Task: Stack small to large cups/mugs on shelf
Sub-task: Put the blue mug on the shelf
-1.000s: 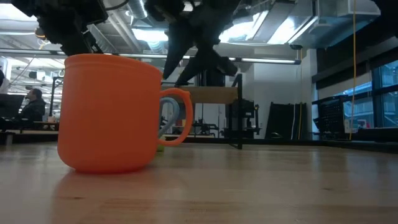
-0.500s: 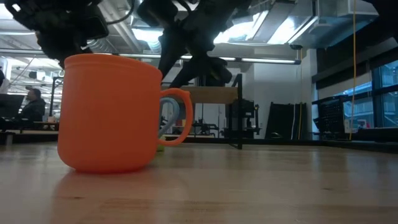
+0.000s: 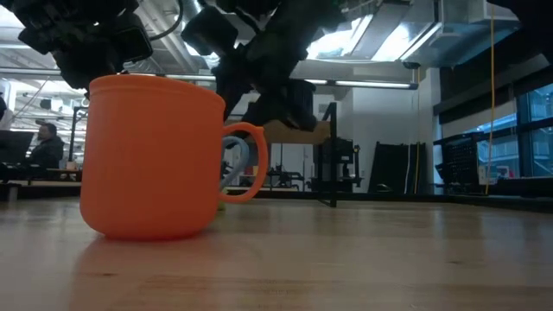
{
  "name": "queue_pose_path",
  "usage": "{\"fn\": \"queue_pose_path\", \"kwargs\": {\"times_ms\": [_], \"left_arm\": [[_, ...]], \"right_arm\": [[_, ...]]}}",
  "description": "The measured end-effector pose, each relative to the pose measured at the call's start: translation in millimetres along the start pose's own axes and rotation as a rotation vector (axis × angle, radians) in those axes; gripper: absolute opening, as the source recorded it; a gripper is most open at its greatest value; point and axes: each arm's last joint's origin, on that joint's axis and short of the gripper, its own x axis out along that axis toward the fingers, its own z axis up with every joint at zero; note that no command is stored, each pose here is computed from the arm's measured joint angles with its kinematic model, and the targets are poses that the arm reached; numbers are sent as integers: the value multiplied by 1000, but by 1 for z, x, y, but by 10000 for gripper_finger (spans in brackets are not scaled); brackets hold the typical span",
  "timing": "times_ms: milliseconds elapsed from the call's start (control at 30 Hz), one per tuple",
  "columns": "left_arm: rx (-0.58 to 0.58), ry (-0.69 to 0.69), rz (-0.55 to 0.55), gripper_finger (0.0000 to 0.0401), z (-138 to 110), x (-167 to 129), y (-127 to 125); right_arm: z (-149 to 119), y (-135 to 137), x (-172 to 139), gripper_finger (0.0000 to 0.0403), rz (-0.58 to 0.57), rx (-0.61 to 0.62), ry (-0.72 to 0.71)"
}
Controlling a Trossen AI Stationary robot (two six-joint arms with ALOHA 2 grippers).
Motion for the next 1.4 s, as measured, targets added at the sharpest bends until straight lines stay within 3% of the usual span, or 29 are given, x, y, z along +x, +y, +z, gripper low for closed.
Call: {"fn": "queue_pose_path", "kwargs": {"times_ms": [433, 1067, 1400], "left_arm": [[-4, 0, 1, 40, 0, 0, 0], [2, -12, 25, 40, 1, 0, 1], [-30, -23, 21, 40, 2, 0, 0]], "right_arm": [[5, -6, 0, 113, -43, 9, -15], [5, -10, 2, 23, -72, 14, -5], [6, -10, 2, 32, -77, 5, -28]]}}
